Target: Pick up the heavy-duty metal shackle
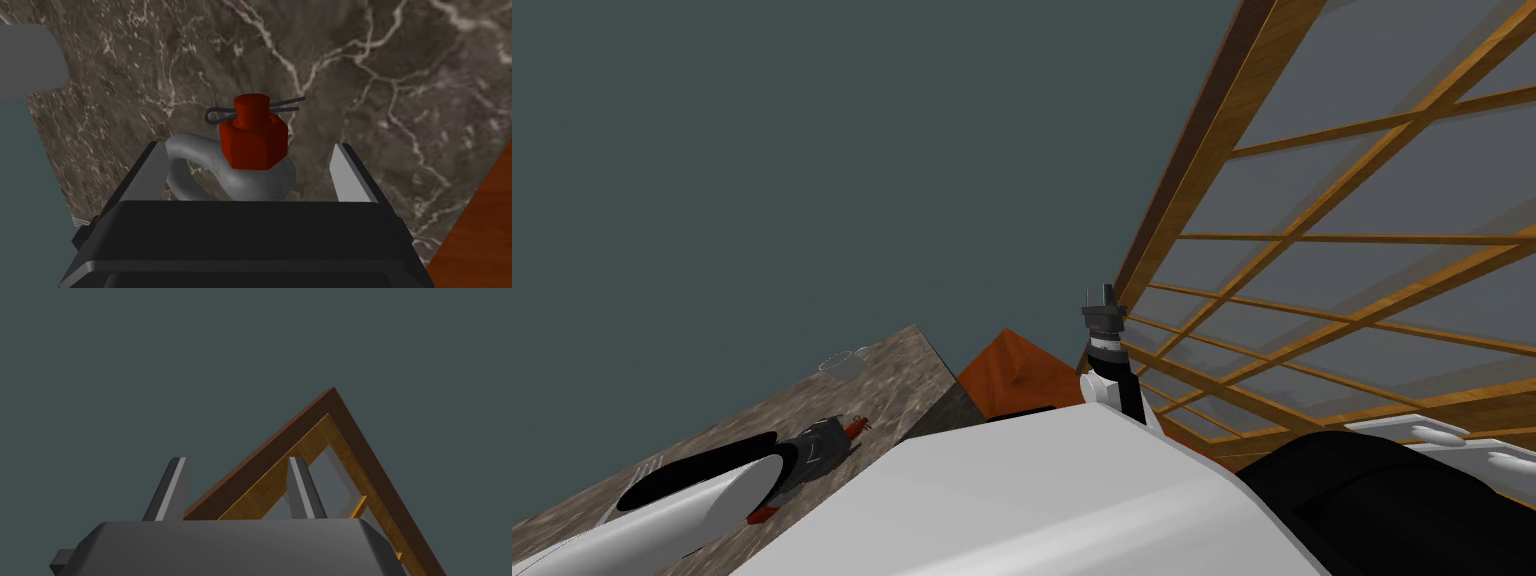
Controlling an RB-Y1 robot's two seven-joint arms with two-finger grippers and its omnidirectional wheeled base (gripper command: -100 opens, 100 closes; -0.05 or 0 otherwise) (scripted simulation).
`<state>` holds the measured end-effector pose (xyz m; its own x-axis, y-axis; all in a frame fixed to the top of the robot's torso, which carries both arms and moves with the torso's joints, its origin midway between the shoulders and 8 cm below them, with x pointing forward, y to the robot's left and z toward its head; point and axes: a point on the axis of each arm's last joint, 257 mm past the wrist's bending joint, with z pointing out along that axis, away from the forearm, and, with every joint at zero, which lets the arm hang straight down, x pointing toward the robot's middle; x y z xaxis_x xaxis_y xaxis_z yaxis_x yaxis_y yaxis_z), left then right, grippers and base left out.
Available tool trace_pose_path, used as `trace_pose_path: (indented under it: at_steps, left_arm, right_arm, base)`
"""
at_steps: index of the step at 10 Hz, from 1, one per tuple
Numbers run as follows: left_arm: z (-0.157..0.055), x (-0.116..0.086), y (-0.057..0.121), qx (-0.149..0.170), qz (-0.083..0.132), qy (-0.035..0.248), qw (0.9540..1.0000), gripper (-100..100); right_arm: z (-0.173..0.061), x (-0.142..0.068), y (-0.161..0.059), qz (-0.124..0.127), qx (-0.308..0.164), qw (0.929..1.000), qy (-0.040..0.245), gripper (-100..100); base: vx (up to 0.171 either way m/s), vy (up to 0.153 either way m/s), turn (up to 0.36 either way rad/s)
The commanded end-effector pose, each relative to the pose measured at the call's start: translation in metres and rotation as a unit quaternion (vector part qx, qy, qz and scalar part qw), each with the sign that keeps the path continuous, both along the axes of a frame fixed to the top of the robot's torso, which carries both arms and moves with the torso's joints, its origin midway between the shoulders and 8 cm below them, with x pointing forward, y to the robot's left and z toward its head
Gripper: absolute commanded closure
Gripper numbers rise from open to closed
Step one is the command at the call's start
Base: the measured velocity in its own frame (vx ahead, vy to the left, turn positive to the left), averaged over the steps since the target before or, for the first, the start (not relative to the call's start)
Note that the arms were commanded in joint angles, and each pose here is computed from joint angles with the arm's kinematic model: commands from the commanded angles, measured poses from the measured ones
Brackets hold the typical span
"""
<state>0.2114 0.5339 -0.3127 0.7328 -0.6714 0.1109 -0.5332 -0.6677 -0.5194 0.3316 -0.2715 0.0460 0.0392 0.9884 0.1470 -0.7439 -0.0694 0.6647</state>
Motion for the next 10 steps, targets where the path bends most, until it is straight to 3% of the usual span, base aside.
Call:
trace_pose_path:
  at_steps: [1, 4, 5, 9, 10]
  left_arm:
    - [-0.0076, 0.0018, 0.0032, 0.000, 0.001, -0.001, 1.0000, -100]
    - [-0.0152, 0.0043, 0.0055, 0.000, 0.002, 0.000, 1.0000, -100]
    - [-0.0156, 0.0047, 0.0058, 0.001, 0.002, -0.001, 1.0000, 100]
    - [-0.0158, 0.0045, 0.0056, 0.000, 0.002, -0.001, 1.0000, 100]
    - [-0.0159, 0.0045, 0.0056, 0.000, 0.002, 0.000, 1.0000, 0]
  right_arm:
    - [0.0000, 0.0000, 0.0000, 0.000, 0.000, 1.0000, 0.000, 0]
    - [0.0000, 0.0000, 0.0000, 0.000, 0.000, 1.0000, 0.000, 0]
    - [0.0000, 0.0000, 0.0000, 0.000, 0.000, 1.0000, 0.000, 0]
    - [0.0000, 0.0000, 0.0000, 0.000, 0.000, 1.0000, 0.000, 0]
    - [0.0000, 0.0000, 0.0000, 0.000, 0.000, 1.0000, 0.000, 0]
  base:
    - [0.009, 0.005, -0.020]
    - [0.011, 0.006, -0.014]
    - [0.000, 0.000, 0.000]
    - [0.000, 0.000, 0.000]
    - [0.000, 0.000, 0.000]
